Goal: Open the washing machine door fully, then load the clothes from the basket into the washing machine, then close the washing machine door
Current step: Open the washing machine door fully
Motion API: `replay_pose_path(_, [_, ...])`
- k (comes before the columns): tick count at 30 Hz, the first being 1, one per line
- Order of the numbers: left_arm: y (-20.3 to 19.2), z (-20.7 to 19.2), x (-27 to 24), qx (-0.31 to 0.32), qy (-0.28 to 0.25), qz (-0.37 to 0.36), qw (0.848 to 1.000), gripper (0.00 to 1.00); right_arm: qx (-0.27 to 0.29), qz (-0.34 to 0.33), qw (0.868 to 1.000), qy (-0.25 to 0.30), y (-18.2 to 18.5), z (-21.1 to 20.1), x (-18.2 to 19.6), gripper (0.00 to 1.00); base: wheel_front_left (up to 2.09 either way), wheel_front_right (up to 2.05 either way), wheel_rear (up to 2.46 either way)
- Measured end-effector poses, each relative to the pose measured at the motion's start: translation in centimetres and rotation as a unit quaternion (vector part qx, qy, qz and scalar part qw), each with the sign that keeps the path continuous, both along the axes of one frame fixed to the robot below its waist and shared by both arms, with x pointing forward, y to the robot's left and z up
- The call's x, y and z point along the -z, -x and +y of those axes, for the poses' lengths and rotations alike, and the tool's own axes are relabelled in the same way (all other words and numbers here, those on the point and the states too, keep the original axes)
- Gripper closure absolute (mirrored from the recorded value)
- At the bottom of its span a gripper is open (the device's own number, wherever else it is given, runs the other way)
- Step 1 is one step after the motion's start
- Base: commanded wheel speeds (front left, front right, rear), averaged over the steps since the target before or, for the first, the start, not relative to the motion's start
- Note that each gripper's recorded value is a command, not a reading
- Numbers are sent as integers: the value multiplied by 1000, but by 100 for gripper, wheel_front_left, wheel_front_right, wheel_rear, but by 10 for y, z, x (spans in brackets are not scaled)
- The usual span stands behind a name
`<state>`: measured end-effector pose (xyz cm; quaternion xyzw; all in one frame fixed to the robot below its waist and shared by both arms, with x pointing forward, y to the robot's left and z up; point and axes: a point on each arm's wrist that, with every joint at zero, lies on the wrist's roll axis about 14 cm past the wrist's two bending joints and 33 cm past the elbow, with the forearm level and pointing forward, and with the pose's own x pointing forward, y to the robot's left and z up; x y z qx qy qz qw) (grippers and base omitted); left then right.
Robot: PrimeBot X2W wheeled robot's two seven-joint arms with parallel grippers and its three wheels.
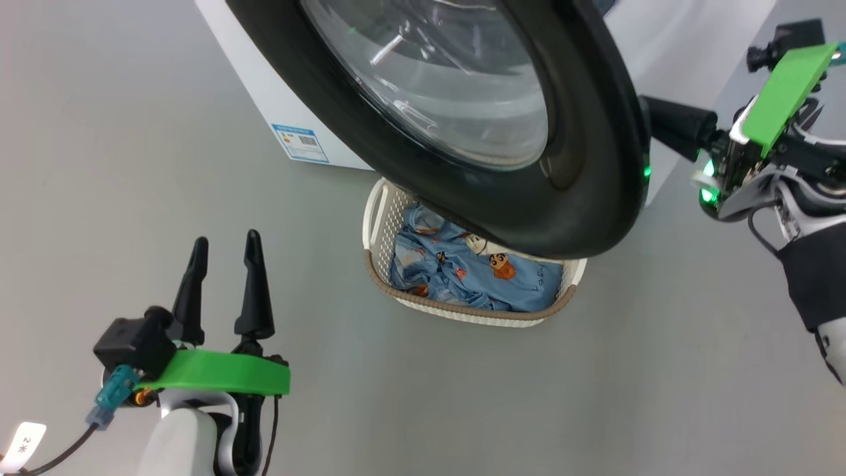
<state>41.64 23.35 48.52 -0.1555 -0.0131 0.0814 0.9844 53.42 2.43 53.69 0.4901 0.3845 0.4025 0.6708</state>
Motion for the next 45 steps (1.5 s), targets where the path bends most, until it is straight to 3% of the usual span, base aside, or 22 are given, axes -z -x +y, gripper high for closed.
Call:
replay_pose_path(24, [62, 43, -11, -74, -6, -6, 997, 0, -120, 6, 993, -24, 84, 58, 2, 100, 0, 0, 0])
replay_pose_path(45, [110, 72, -17, -126, -15, -11, 992, 0, -222, 22, 974, -51, 146, 116, -9, 100, 0, 0, 0])
